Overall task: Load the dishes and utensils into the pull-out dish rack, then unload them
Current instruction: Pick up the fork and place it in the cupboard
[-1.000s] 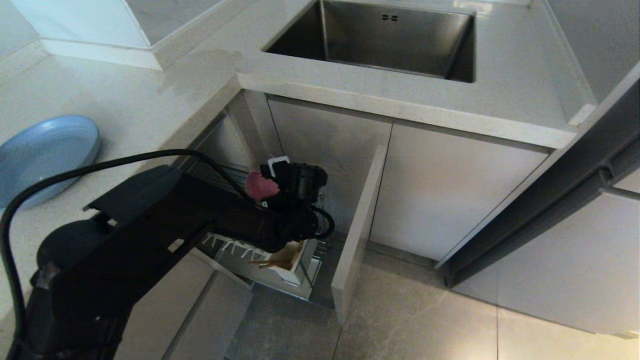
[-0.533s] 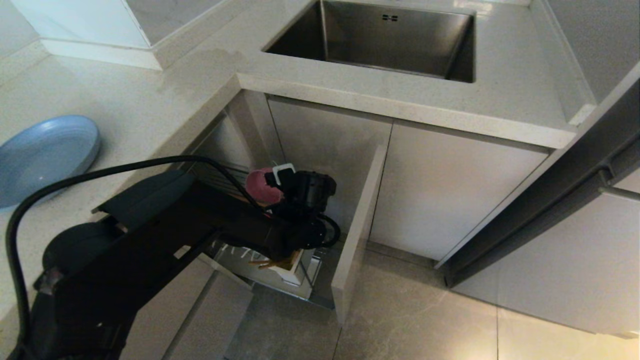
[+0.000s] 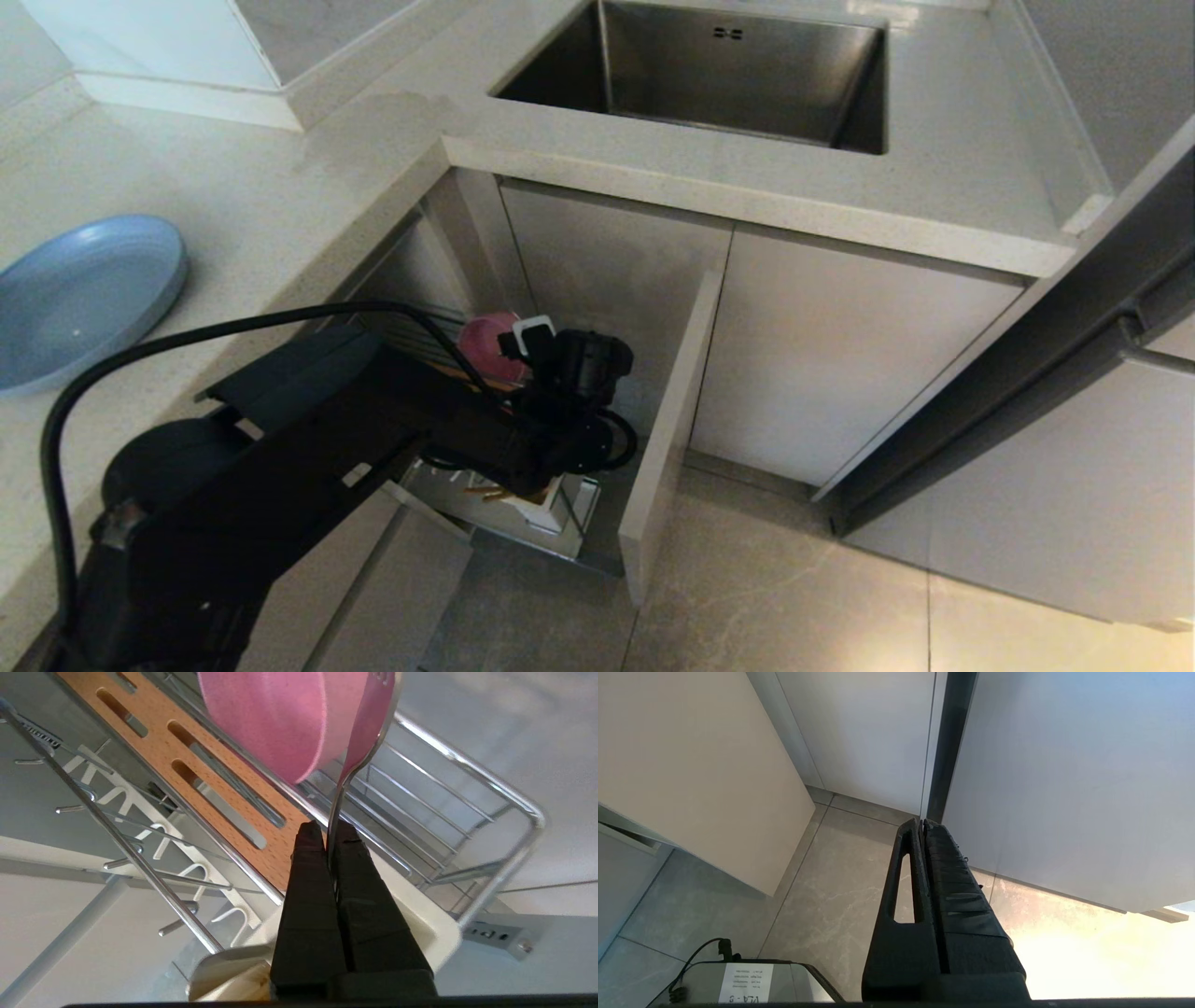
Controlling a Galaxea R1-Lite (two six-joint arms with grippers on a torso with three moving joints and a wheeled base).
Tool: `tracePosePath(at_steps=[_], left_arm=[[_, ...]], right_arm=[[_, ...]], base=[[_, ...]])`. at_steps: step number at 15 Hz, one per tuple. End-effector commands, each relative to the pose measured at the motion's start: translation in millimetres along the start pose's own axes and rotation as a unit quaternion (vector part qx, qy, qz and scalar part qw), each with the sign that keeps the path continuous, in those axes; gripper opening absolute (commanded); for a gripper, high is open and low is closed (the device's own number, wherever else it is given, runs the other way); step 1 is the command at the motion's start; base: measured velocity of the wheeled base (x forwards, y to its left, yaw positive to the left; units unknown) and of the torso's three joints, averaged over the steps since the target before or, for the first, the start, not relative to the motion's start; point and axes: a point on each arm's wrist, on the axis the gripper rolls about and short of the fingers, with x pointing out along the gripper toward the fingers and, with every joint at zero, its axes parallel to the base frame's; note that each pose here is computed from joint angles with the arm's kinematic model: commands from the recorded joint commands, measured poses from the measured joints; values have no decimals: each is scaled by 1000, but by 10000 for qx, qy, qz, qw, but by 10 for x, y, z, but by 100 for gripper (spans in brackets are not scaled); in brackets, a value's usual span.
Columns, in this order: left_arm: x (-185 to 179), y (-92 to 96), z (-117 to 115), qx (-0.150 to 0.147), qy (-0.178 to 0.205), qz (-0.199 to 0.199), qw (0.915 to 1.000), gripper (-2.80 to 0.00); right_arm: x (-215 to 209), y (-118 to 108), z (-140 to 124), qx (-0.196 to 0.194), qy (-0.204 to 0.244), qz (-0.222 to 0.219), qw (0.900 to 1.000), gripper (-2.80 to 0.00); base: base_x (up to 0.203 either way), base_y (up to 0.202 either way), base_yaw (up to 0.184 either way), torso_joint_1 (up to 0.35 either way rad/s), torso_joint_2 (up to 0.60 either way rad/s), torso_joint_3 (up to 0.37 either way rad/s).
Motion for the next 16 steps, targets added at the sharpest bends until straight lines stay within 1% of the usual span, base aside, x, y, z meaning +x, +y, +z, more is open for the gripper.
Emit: tracePosePath(at_steps=[1, 4, 7, 12, 13, 16], left_arm=[[26, 2, -30, 2, -2, 53, 10000, -280], [50, 2, -95, -40, 17, 146, 9999, -280], [67, -2, -143, -11, 18, 197, 9998, -280], [64, -4, -161, 17, 42, 201, 9998, -280], [64, -7, -156, -4, 37, 193, 9998, 0], [60, -16, -119, -76, -8, 178, 9998, 0]], right_arm=[[1, 0, -1, 0, 10, 2, 10000, -280], [1, 0, 0, 0, 3, 2, 10000, -280], [1, 0, -1, 0, 9, 2, 10000, -280], [1, 0, -1, 0, 10, 2, 10000, -280], [1, 0, 0, 0, 5, 2, 10000, -280], [1, 0, 0, 0, 3, 2, 10000, -280]], base=[[0, 0, 0, 0, 0, 0], [0, 0, 0, 0, 0, 0], [0, 0, 0, 0, 0, 0], [0, 0, 0, 0, 0, 0], [0, 0, 0, 0, 0, 0], [0, 0, 0, 0, 0, 0]])
